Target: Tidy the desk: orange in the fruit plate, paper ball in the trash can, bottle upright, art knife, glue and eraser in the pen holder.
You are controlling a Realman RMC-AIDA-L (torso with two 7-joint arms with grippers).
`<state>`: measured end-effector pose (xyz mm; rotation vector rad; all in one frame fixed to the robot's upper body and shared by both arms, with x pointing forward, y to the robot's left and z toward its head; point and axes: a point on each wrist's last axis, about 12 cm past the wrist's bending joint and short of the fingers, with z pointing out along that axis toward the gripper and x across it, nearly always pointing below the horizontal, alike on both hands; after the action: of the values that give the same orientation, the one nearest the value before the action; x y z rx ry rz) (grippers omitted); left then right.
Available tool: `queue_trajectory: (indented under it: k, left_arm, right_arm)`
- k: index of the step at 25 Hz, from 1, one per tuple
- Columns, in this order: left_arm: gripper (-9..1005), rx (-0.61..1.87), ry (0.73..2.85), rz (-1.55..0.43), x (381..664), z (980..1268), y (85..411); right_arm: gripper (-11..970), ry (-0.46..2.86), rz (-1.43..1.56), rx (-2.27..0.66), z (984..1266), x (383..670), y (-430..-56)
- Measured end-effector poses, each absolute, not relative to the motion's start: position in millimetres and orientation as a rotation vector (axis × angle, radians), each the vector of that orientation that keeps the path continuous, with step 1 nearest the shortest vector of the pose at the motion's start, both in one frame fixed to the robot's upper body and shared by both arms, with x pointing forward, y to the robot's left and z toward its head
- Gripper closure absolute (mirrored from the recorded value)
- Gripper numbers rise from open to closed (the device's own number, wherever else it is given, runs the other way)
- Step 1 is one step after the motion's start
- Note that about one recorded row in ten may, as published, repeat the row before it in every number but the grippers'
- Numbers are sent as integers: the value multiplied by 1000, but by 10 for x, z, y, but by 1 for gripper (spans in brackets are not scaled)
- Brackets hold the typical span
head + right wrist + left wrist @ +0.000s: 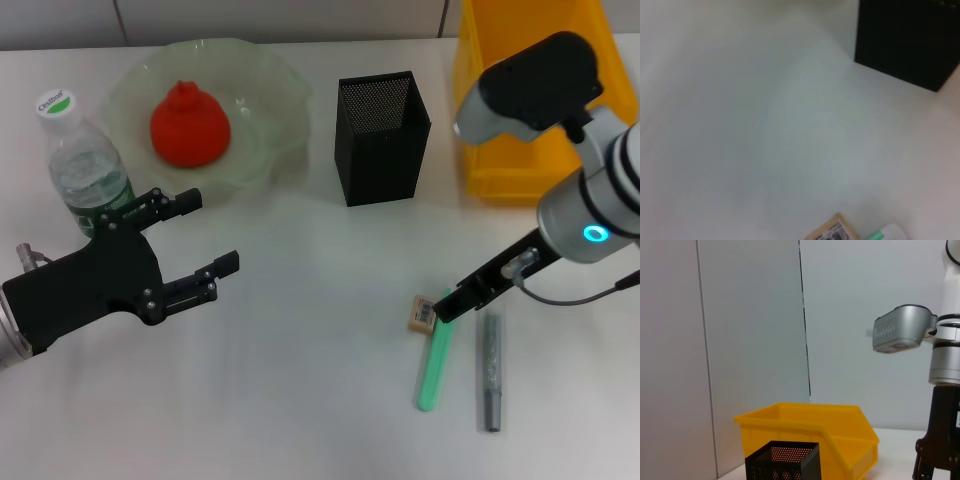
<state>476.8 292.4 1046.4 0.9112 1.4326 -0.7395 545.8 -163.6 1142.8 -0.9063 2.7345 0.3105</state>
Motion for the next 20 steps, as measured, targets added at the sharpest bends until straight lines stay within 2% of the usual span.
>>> queue_trajectory:
  k: [9,20]
  left_arm:
    - [213,912,1441,-733,4779,10457,2927]
    - [213,906,1449,-731,4761,10445,2939]
  right_arm:
    - [207,2732,280,-993,11341,5465,-1459]
    - [252,2747,246,-1042,11260,5458,-1402]
